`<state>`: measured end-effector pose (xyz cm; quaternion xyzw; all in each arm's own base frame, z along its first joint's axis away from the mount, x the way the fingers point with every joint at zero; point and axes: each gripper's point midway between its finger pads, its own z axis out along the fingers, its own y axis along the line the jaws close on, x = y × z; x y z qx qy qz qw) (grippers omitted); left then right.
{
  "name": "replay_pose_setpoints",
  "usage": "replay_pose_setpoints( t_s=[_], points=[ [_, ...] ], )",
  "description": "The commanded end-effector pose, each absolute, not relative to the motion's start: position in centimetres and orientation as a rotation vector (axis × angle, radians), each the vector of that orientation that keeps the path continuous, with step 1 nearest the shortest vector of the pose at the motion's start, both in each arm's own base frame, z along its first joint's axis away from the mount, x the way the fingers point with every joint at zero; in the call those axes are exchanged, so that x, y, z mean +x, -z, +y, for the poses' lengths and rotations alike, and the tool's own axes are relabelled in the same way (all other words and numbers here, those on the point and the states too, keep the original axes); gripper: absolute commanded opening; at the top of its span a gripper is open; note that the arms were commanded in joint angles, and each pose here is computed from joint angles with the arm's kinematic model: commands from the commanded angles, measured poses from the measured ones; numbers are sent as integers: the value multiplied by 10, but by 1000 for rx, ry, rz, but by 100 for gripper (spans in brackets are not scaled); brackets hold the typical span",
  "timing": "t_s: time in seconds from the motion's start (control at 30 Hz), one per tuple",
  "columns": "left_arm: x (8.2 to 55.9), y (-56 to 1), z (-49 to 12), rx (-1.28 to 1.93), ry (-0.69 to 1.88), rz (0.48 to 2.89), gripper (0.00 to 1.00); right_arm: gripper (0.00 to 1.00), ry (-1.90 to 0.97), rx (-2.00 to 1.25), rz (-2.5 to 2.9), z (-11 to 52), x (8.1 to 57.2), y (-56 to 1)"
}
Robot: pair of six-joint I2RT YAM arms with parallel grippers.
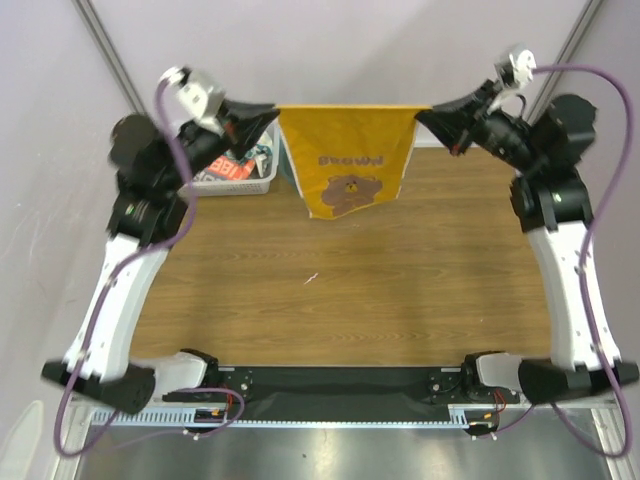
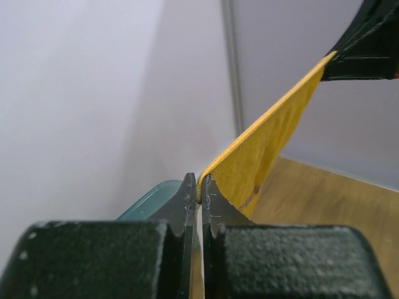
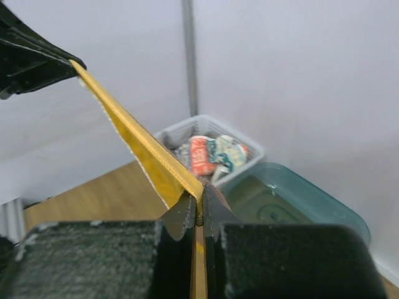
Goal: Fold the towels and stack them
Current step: Flatten out the crumpled towel
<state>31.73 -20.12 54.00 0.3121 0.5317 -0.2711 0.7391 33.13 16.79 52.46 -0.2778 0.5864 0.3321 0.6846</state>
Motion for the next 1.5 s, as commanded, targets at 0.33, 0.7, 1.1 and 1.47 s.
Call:
replay_pose_setpoints(
  t_s=[0.33, 0.7, 1.1, 1.47],
  points=[
    [199, -579, -109, 343, 479, 1045, 0, 0, -637, -438, 1287, 124, 207, -550],
    [304, -445, -183, 529, 731, 1276, 2, 0, -725, -326, 1707, 133, 336, -389],
    [379, -239, -258, 371, 1069, 1684, 55, 0, -811, -266, 2031, 169, 466, -223],
    [397, -159, -377, 413, 1204, 1776, 74, 0, -793, -211, 2071, 168, 521, -182]
  ],
)
